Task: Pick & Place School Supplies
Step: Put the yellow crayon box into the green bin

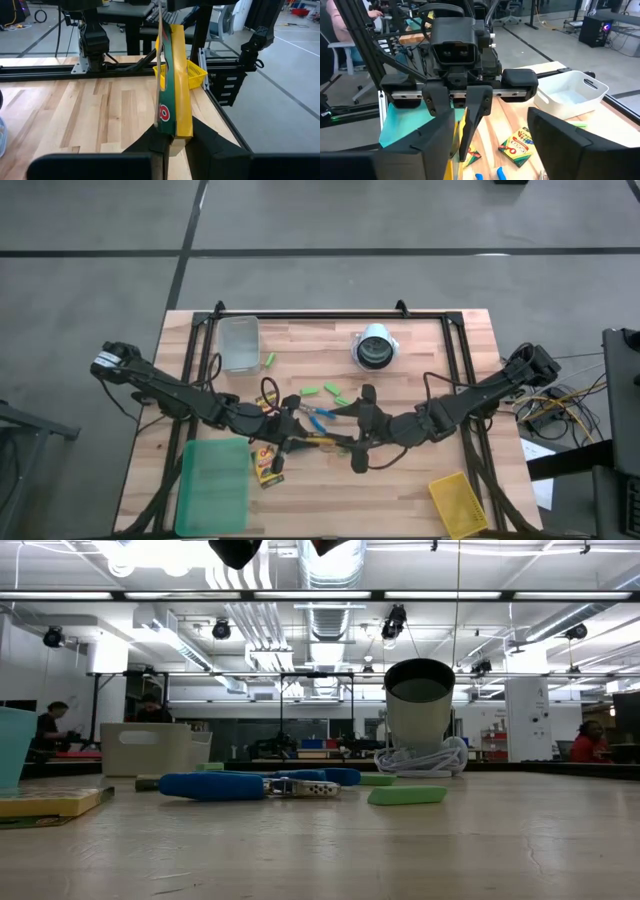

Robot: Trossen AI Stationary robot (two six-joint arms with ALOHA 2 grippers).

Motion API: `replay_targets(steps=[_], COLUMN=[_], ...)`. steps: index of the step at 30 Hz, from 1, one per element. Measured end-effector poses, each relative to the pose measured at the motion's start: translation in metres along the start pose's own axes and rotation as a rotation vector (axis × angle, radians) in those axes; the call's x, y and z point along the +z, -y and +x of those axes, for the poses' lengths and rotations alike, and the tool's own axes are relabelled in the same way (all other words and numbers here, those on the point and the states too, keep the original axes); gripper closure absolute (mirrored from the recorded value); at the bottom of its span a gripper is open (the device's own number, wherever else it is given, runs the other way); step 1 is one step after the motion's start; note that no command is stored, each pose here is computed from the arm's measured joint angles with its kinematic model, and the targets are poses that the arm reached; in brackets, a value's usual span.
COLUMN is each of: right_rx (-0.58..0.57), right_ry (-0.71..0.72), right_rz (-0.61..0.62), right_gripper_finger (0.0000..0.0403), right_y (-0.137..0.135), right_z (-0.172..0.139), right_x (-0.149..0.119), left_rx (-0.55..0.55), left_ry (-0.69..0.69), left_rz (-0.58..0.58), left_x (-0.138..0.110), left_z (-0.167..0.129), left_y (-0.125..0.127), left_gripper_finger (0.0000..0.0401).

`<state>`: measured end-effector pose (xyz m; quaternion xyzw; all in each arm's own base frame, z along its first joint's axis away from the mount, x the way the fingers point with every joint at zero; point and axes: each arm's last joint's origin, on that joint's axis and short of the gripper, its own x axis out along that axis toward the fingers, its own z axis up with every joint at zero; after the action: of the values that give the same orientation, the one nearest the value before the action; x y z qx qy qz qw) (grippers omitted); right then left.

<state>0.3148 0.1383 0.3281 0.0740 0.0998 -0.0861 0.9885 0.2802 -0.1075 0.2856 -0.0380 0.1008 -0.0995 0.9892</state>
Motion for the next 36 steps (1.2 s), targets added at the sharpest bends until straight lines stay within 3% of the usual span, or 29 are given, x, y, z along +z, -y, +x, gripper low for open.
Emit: replay_targets(steps=[9,20,36], right_rx=[0.0,0.005,0.096], right_ry=[0.0,0.013,-0.013], right_rz=[-0.004,-0.048,-0.081], right_gripper_finger=[0.0094,0.0093,0.0095], right_y=[0.0,0.002,0.01], right_z=[0.0,-0.005,-0.074], right_x=[0.0,0.005,0.033], left_rx=[0.002,0.015,0.016], left_ry=[-0.002,-0.017,0.013], left_rz=[0.008,0.031,0.025], left_x=[0.0,-0.001,0.006], left_z=[0.0,-0.001,-0.008], left_y=[0.0,-0.001,-0.001], left_gripper_finger=[0.0357,0.0357,0.0357])
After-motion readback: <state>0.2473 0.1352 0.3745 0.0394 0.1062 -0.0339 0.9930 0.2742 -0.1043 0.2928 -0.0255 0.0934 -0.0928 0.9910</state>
